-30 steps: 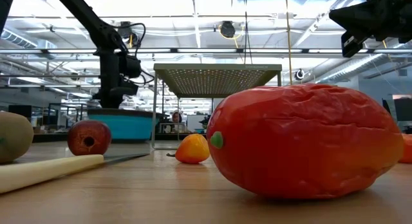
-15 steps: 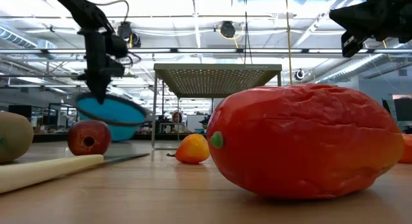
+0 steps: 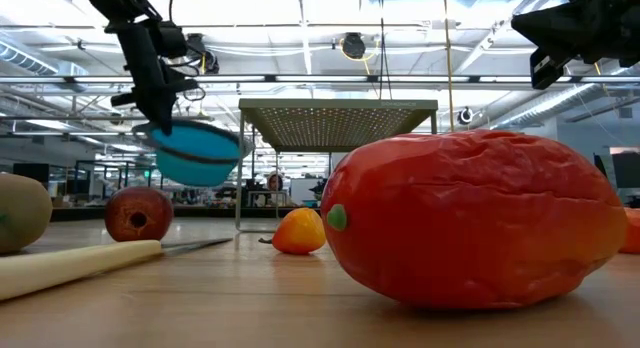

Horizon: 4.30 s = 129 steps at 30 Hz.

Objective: Pick & Place Fruit
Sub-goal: Put the blue strainer bowl on the shelf

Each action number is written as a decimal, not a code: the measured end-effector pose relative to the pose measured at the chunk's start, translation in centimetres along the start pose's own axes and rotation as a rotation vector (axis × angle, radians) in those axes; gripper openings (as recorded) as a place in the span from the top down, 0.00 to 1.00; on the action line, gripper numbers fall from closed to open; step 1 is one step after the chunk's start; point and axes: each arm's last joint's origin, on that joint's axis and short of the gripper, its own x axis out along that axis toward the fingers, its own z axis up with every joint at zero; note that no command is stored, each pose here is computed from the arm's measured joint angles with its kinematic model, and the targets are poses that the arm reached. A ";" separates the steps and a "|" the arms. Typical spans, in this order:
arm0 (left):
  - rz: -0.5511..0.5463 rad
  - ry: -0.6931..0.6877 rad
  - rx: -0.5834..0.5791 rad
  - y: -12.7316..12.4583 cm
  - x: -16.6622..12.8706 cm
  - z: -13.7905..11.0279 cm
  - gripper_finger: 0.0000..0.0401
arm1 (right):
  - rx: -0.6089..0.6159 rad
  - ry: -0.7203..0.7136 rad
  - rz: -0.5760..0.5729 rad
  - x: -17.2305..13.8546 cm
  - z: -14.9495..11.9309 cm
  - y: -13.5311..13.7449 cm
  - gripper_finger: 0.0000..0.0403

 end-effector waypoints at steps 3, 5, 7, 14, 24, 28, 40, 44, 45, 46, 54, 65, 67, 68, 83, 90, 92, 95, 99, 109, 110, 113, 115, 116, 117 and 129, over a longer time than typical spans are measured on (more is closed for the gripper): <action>0.013 -0.055 -0.068 0.0 -0.4 0.3 0.99 | 0.000 0.000 0.000 0.0 0.0 0.0 0.99; 0.016 -0.092 -0.117 0.0 -0.7 0.5 0.99 | 0.000 0.000 0.000 0.0 0.0 0.0 0.99; 0.008 -0.139 -0.160 0.0 -1.2 0.7 0.99 | 0.000 0.000 0.000 0.0 0.0 0.0 0.99; -0.062 -0.337 -0.343 -0.2 -3.3 1.7 0.99 | 0.000 0.000 0.000 0.0 0.0 0.0 0.99; -0.338 -0.524 -0.563 -0.9 -4.9 3.8 0.99 | 0.000 0.000 0.000 0.0 0.0 0.0 0.99; -0.471 -0.544 -0.603 -1.2 -5.4 4.3 0.99 | 0.000 0.000 0.000 0.0 0.0 0.0 0.99; -0.745 -0.447 -0.626 -3.1 -6.0 4.6 0.99 | 0.000 0.000 0.000 0.0 0.0 0.0 0.99; -0.801 -0.400 -0.598 -4.0 -6.1 4.4 0.99 | 0.000 0.000 0.000 0.0 0.0 0.0 0.99; -0.815 -0.387 -0.592 -4.2 -6.1 4.3 0.99 | 0.000 0.000 0.000 0.0 0.0 0.0 0.99; -0.834 -0.371 -0.586 -4.3 -6.1 4.3 0.99 | 0.000 0.000 0.000 0.0 0.0 0.0 0.99; -0.916 -0.291 -0.576 -4.9 -6.3 4.1 0.99 | 0.000 0.000 0.000 0.0 0.0 0.0 0.99; -0.956 -0.211 -0.516 -7.6 -5.5 3.6 0.99 | -0.001 0.000 0.000 0.0 0.0 0.0 0.99; -0.950 -0.184 -0.513 -8.2 -4.8 3.6 0.99 | -0.001 0.000 0.000 0.0 0.0 0.0 0.99; -0.952 -0.173 -0.509 -8.5 -4.4 3.7 0.99 | -0.001 0.000 0.000 0.0 0.0 0.0 0.99; -0.931 -0.134 -0.401 -10.9 -3.6 9.4 0.99 | -0.001 0.000 0.000 0.0 0.0 0.0 0.99; -0.873 -0.088 -0.367 -12.1 -3.2 12.1 0.99 | -0.001 0.000 0.000 0.0 0.0 0.0 0.99; -0.832 -0.063 -0.358 -12.4 -2.7 12.5 0.99 | -0.001 0.000 0.000 0.0 0.0 0.0 0.99; -0.769 -0.011 -0.334 -13.1 -2.0 12.6 0.99 | -0.001 0.001 0.000 0.0 0.0 0.0 0.99; -0.704 0.048 -0.292 -14.0 -1.2 12.4 0.99 | 0.000 0.000 0.000 0.0 0.0 0.0 0.99; -0.634 0.137 -0.211 -15.9 0.0 11.2 0.99 | -0.001 0.003 -0.001 0.0 0.0 0.0 0.99; -0.626 0.147 -0.201 -16.1 0.0 11.0 0.99 | -0.002 0.005 -0.001 0.0 0.0 0.0 0.99; -0.609 0.175 -0.167 -16.5 0.0 10.3 0.99 | -0.002 0.007 -0.001 0.0 -0.1 0.0 0.99; -0.602 0.197 -0.144 -16.9 -0.1 9.9 0.99 | -0.002 0.007 -0.001 0.0 -0.1 0.0 0.99; -0.600 0.207 -0.131 -17.0 -0.1 9.7 0.99 | -0.002 0.007 -0.001 0.0 -0.1 0.0 0.99; -0.600 0.212 -0.119 -17.2 -0.1 9.5 0.99 | -0.002 0.007 -0.001 0.0 -0.1 0.0 0.99; -0.637 0.227 0.066 -18.4 -0.5 8.4 0.99 | -0.002 0.008 -0.001 0.0 -0.1 0.0 0.99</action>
